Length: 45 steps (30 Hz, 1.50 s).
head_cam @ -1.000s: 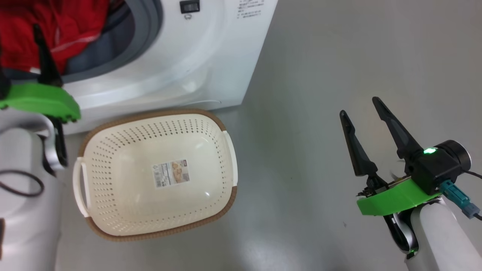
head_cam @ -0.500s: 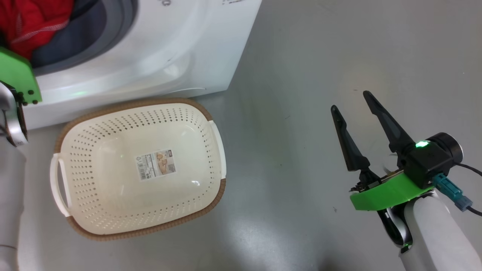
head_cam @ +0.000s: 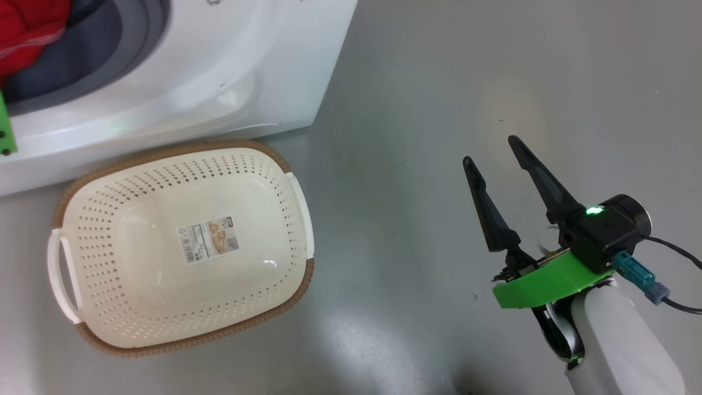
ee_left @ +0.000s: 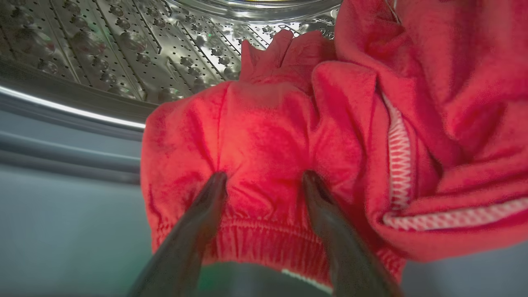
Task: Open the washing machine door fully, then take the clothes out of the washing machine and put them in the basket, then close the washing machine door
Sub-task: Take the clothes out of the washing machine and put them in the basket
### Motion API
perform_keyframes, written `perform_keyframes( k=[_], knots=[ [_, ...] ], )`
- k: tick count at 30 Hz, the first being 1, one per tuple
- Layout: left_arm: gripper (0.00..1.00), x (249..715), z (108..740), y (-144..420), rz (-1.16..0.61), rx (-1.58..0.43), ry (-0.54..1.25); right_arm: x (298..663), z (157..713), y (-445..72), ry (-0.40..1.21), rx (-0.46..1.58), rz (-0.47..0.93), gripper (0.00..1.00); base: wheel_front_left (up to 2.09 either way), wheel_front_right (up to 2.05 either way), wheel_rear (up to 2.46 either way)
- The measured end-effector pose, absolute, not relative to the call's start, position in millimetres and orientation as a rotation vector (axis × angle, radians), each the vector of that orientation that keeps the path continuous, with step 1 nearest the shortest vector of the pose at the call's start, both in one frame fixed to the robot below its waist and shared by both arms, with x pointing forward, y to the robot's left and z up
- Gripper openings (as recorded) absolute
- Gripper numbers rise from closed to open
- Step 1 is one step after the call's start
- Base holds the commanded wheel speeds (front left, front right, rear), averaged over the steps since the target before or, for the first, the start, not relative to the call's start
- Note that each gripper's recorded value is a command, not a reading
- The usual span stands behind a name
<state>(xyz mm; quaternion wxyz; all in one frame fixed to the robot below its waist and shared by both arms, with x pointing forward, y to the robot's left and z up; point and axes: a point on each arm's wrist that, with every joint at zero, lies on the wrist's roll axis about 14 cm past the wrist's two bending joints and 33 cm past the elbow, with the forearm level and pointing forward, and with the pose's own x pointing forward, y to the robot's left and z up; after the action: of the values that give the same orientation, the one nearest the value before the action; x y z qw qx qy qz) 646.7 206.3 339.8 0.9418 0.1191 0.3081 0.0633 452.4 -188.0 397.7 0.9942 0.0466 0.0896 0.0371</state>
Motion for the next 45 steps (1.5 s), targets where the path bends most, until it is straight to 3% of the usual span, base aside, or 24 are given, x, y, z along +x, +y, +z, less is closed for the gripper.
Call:
perform_keyframes(
  k=[1, 2, 3, 18, 31, 45],
  knots=[
    [1.0, 647.4, 338.3, 206.6, 0.125, 0.248, 0.63, 452.1, 396.8, -188.2, 0.183, 0.094, 0.073, 1.0, 0.0, 0.0, 0.0],
    [0.44, 648.1, 336.9, 206.9, 0.122, 0.25, 0.632, 451.8, 395.8, -188.3, 0.185, 0.094, 0.072, 1.0, 0.0, 0.0, 0.0],
    [0.0, 649.4, 336.0, 206.9, 0.117, 0.252, 0.63, 451.9, 395.0, -188.7, 0.187, 0.093, 0.071, 1.0, 0.0, 0.0, 0.0],
    [0.0, 661.0, 351.1, 205.1, 0.067, 0.108, 0.415, 458.5, 394.1, -186.0, 0.183, 0.096, 0.079, 1.0, 0.0, 0.0, 0.0],
    [0.0, 667.7, 428.7, 188.6, 0.032, -0.043, 0.095, 462.8, 409.2, -179.1, 0.142, 0.096, 0.107, 1.0, 0.0, 0.0, 0.0],
    [0.0, 611.1, 482.5, 186.5, 0.043, -0.099, -0.078, 458.1, 441.3, -173.5, 0.072, 0.089, 0.135, 1.0, 0.0, 0.0, 0.0]
  ],
)
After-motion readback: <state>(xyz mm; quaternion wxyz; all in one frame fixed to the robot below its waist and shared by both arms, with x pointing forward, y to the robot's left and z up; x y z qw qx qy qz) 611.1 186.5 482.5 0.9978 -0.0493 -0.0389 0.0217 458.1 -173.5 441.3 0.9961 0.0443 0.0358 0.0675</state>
